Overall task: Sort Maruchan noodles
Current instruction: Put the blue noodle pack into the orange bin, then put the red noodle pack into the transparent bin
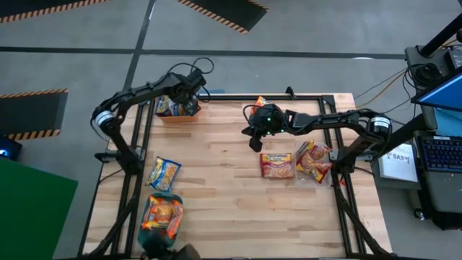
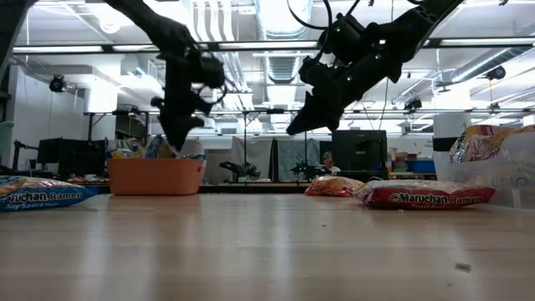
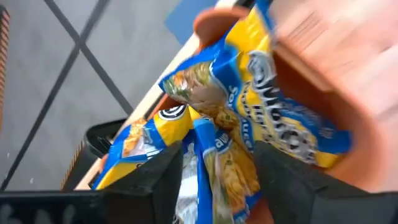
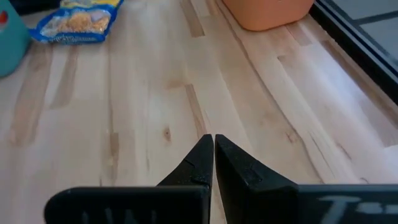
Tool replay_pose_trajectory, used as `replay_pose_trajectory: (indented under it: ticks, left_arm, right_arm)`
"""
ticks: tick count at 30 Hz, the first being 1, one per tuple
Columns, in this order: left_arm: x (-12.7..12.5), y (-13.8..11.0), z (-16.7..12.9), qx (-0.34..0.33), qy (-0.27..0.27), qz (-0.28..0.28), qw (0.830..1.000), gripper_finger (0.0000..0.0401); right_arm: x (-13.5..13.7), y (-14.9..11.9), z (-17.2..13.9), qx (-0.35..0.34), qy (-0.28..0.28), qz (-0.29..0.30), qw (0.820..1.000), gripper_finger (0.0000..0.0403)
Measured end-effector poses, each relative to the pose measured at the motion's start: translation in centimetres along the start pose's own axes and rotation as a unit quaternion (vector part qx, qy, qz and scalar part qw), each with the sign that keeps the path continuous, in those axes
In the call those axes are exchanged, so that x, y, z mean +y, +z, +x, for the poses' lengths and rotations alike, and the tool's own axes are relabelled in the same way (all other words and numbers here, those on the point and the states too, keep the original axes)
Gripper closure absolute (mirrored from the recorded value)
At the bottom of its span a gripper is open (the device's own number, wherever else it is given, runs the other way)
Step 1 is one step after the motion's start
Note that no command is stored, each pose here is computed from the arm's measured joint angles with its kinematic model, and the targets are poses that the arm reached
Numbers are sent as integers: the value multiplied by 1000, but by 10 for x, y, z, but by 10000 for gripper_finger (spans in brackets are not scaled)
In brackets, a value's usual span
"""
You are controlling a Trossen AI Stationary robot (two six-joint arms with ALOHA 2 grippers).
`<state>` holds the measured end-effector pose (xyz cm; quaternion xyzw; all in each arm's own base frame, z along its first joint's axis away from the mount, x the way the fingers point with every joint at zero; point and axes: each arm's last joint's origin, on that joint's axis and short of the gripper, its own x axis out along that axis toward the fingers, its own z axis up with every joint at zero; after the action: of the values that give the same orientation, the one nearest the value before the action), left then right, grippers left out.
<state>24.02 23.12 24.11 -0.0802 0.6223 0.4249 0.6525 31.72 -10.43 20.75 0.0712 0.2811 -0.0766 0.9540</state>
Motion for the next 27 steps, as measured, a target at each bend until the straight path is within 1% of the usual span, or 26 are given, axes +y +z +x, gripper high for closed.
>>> replay_pose_trajectory:
  ticks: [4, 9, 12, 15, 19, 22, 24, 27]
  left_arm:
    - [1, -6, -33, -55, -4, -5, 998, 199]
    - [-2, -16, -81, -153, -17, -9, 988, 191]
    - [-9, -26, -106, -217, -35, -6, 976, 192]
    - [-21, -39, -125, -291, -67, -1, 954, 196]
    - [-42, -60, -137, -372, -115, 11, 921, 197]
    - [-56, -76, -141, -420, -140, 16, 896, 197]
    - [-65, -84, -141, -447, -156, 20, 881, 197]
    - [-75, -96, -140, -472, -172, 30, 864, 197]
  right_arm:
    - [3, 3, -5, -5, 3, 27, 1000, 394]
    - [15, 9, -18, -1, 20, 50, 999, 394]
    - [29, 14, -26, 12, 36, 56, 998, 394]
    - [48, 18, -34, 35, 57, 61, 996, 394]
    - [67, 15, -41, 108, 69, 73, 989, 394]
    - [74, 8, -42, 179, 61, 95, 977, 394]
    - [75, -3, -42, 248, 45, 113, 961, 394]
    - [79, -23, -43, 353, 19, 125, 927, 394]
